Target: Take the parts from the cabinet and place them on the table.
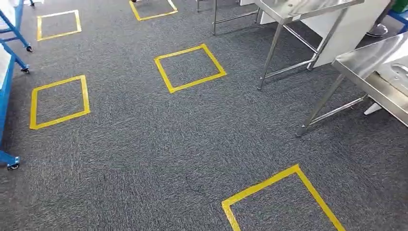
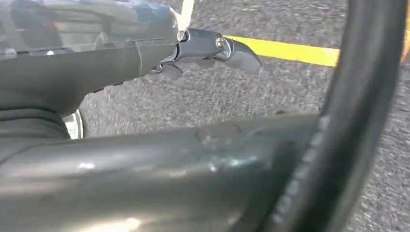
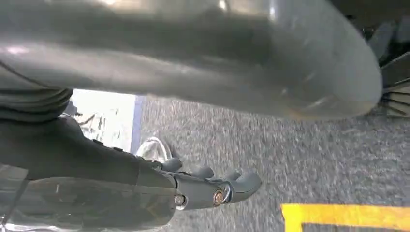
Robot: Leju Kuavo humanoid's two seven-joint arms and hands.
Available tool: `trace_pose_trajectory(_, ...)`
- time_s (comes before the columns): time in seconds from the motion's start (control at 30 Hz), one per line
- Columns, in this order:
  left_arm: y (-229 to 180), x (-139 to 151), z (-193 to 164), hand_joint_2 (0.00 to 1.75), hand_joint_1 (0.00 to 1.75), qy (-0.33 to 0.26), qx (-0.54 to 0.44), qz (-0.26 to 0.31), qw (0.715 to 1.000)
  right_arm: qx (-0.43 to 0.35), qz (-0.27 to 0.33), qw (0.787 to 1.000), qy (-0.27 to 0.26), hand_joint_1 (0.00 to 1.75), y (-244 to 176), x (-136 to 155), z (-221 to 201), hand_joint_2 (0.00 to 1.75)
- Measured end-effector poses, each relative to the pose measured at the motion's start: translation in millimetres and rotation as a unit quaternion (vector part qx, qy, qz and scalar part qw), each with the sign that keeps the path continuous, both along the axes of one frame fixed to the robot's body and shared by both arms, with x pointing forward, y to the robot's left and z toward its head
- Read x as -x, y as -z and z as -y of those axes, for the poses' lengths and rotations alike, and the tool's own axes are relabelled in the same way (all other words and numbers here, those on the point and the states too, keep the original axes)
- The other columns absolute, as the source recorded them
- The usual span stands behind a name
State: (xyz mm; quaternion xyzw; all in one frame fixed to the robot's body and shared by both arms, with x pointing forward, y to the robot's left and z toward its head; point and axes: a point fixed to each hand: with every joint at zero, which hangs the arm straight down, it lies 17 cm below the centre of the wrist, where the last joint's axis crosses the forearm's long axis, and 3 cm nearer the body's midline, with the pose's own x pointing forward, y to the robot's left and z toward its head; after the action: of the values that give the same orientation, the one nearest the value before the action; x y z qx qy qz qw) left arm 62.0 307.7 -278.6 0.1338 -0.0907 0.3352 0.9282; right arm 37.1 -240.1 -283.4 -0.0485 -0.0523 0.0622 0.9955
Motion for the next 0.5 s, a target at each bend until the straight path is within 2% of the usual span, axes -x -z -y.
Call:
trace_pose_trajectory(0.17, -1.5, -6.6, -2.2, 0.0, 0.0, 0.0, -0.005, 0.016, 1.0, -0.004, 0.019, 1.0, -0.001, 0.0, -1.6, -15.0, -2.9, 0.0)
trace_pose_trajectory(0.5, -1.8, -9.1, -3.4, 0.0, 0.0, 0.001, -0.004, 0.021, 1.0, -0.006, 0.019, 1.0, -0.001, 0.0, -1.8, -14.7, -5.8, 0.0)
